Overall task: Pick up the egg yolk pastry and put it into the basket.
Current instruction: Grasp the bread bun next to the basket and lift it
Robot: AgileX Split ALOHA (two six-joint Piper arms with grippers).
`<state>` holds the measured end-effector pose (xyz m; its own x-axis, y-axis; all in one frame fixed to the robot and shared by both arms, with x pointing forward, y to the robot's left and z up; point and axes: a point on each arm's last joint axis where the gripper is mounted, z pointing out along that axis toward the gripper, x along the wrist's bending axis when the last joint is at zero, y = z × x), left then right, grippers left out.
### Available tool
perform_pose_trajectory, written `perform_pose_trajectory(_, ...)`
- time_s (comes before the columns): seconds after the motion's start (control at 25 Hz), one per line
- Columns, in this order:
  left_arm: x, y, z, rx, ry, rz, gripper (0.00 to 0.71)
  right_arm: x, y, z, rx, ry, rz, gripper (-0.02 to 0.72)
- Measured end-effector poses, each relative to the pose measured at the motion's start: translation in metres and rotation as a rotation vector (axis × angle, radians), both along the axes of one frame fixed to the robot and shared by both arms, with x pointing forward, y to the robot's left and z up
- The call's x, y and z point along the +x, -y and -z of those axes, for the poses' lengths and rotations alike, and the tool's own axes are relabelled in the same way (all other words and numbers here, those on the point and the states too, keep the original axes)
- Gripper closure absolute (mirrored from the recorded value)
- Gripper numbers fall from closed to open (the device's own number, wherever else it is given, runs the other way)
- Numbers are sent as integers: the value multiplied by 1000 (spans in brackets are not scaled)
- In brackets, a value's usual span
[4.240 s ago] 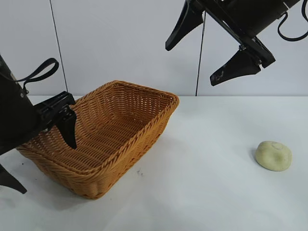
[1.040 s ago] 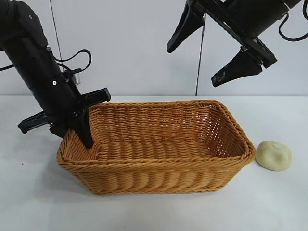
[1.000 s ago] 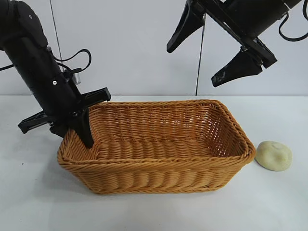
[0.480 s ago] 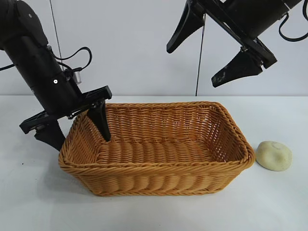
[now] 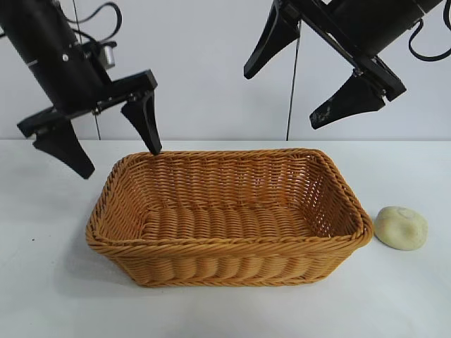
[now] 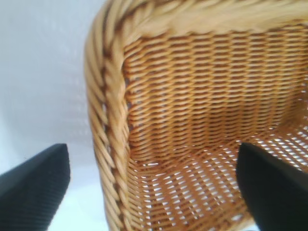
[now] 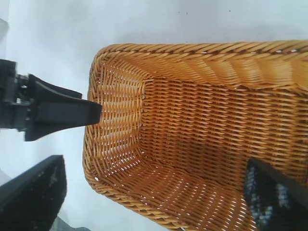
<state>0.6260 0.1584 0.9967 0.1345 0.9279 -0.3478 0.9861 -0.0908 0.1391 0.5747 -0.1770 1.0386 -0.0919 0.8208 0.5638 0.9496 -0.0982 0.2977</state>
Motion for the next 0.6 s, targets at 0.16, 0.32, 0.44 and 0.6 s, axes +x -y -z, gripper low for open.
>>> perform_pose_trajectory(0.16, 7, -7, -28, 102, 53, 55, 23, 0, 0, 0, 0, -3, -2, 10)
perform_pose_trajectory(0.32, 17, -24, -44, 184, 104, 32, 23, 0, 0, 0, 0, -3, -2, 10)
perform_pose_trajectory(0.44, 24, -53, -45, 202, 101, -33, 23, 0, 0, 0, 0, -3, -2, 10)
perform_pose_trajectory(0.6, 32, -102, -45, 220, 93, -145, 23, 0, 0, 0, 0, -3, -3, 10)
